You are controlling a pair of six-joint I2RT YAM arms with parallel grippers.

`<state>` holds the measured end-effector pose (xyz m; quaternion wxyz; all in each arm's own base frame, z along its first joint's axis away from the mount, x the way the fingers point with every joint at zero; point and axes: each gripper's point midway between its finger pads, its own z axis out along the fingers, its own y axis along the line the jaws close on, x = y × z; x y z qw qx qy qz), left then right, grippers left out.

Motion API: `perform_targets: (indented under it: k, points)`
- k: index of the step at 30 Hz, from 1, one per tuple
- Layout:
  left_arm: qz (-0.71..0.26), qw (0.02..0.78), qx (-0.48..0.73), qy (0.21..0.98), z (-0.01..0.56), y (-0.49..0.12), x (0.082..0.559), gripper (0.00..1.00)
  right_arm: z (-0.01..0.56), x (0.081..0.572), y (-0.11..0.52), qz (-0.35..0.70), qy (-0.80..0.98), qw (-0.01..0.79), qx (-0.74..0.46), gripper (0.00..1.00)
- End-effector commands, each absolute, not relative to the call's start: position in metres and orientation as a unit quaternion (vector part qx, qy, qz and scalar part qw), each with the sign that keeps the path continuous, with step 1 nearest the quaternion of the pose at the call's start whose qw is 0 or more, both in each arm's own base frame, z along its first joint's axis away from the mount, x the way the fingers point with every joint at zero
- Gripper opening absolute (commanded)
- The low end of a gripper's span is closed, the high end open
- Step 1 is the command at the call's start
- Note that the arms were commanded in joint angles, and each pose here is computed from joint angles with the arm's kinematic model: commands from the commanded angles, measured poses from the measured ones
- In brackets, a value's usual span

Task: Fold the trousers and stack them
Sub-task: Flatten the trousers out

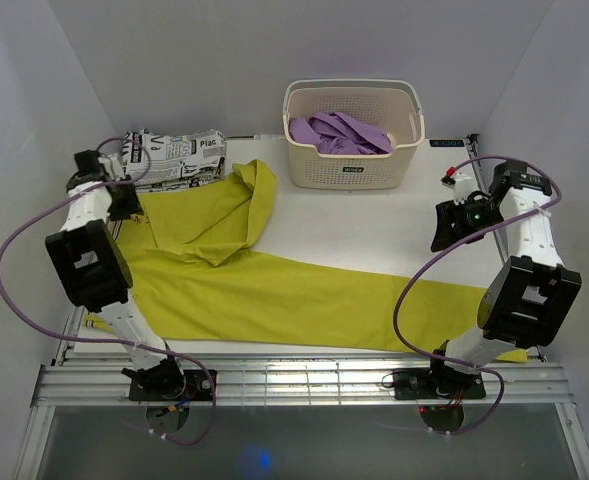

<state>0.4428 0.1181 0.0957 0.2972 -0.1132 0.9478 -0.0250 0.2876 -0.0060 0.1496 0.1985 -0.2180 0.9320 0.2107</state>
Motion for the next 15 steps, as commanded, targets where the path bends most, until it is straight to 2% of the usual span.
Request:
perform_targets:
  k: [1, 9, 15]
  points:
    - [-0.078, 0.311, -0.133, 0.938, 0.119, 0.128, 0.419, 0.49, 0.151, 0.286, -0.002, 0.218, 0.928, 0.208, -0.22, 0.62]
    - [-0.168, 0.322, -0.118, 0.924, 0.107, 0.103, 0.426, 0.49, 0.143, 0.284, -0.003, 0.223, 0.931, 0.195, -0.215, 0.62]
    - [-0.173, 0.312, -0.156, 0.921, 0.084, 0.107, 0.436, 0.47, 0.14, 0.281, -0.003, 0.223, 0.932, 0.186, -0.216, 0.62]
